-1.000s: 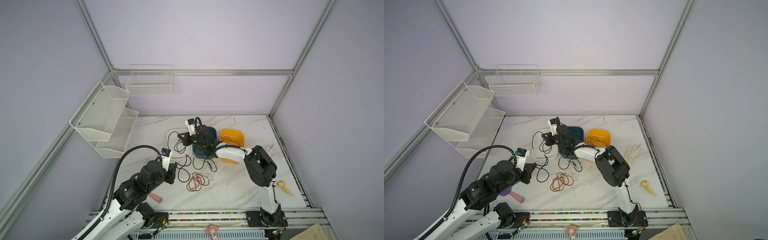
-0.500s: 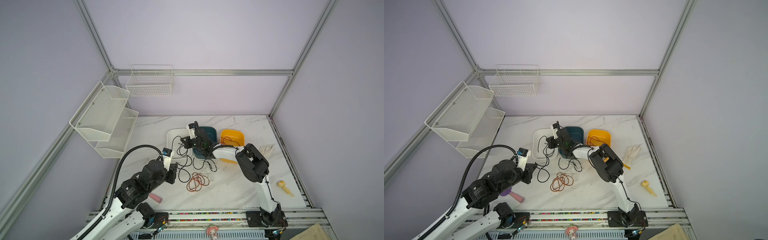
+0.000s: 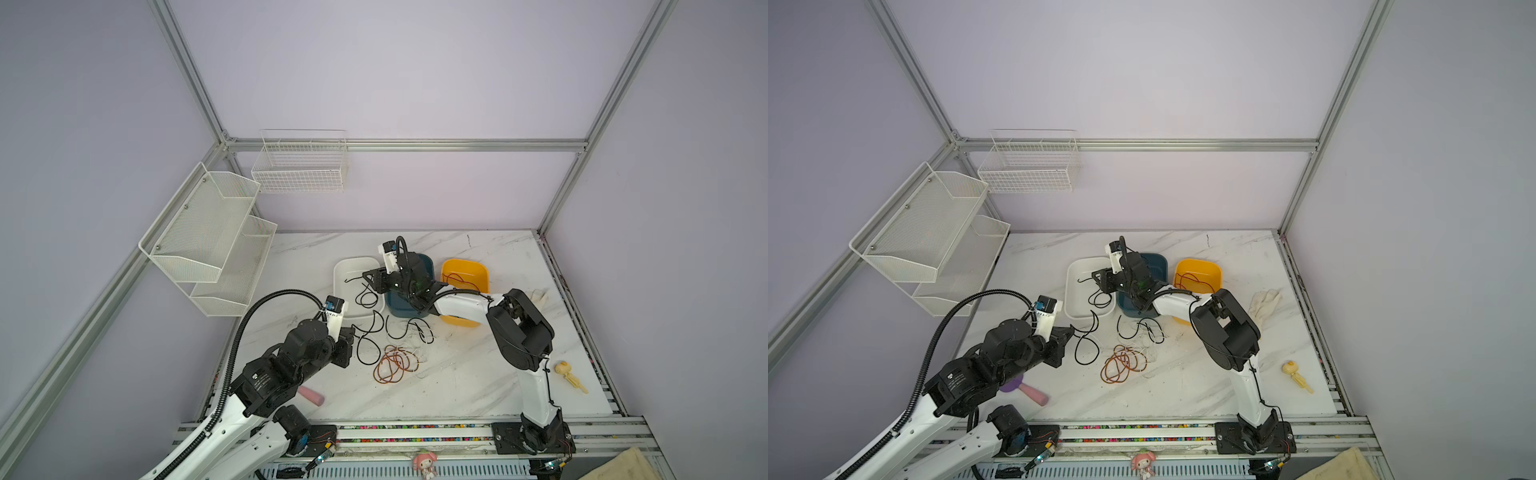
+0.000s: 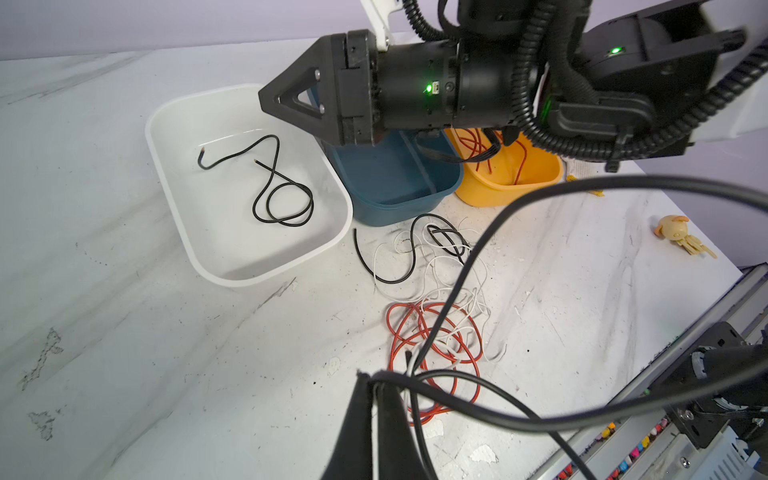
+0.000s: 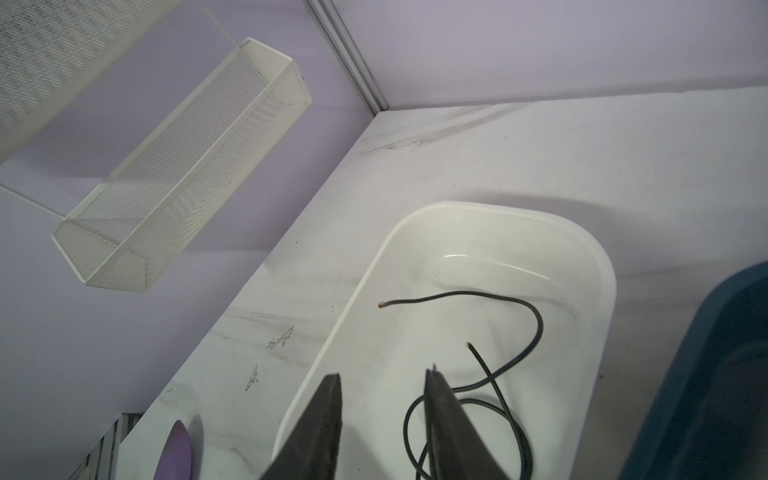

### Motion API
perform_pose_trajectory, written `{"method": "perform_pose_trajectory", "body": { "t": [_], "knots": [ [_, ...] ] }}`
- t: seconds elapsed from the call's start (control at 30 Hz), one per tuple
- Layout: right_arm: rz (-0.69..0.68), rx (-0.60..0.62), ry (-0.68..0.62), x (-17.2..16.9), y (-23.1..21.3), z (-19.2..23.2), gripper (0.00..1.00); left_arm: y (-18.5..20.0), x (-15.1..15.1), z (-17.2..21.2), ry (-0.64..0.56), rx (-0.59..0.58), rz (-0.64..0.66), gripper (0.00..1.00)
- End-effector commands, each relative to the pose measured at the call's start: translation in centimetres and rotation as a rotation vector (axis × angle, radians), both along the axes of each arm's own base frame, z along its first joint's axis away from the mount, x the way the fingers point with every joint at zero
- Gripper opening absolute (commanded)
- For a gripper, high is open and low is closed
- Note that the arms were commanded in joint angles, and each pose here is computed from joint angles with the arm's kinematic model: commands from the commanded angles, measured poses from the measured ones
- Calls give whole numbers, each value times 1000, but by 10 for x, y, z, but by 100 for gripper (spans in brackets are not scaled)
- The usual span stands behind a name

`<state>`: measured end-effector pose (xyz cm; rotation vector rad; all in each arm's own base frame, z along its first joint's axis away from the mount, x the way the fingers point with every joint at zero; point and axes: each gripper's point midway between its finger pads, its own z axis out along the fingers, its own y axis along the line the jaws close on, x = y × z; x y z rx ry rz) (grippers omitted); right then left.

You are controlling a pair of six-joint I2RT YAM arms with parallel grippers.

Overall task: Untangle the cables
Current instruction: 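Open the right gripper to release the black wire and withdraw toward the pile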

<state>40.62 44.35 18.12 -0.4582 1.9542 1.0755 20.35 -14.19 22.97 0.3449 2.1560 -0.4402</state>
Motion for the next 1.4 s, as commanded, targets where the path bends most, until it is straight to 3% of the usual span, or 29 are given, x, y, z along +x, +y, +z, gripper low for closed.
{"method": "perform_pose_trajectory", "body": {
  "t": [0.0,0.3,0.67,1.0,1.37],
  "knots": [
    [29,35,-84,-13,-10,41,39,-1,4,24,-61,-31,-4,0],
    [118,151,-171,-90,-61,74,44,1,4,27,-72,-33,3,0],
    [145,225,-194,-180,-113,51,49,1,6,27,-68,-40,6,0],
    [185,176,-182,-219,-94,21,51,0,7,25,-57,-41,3,0],
    [224,129,-143,-225,-53,-11,50,0,7,25,-57,-48,2,0]
  ]
}}
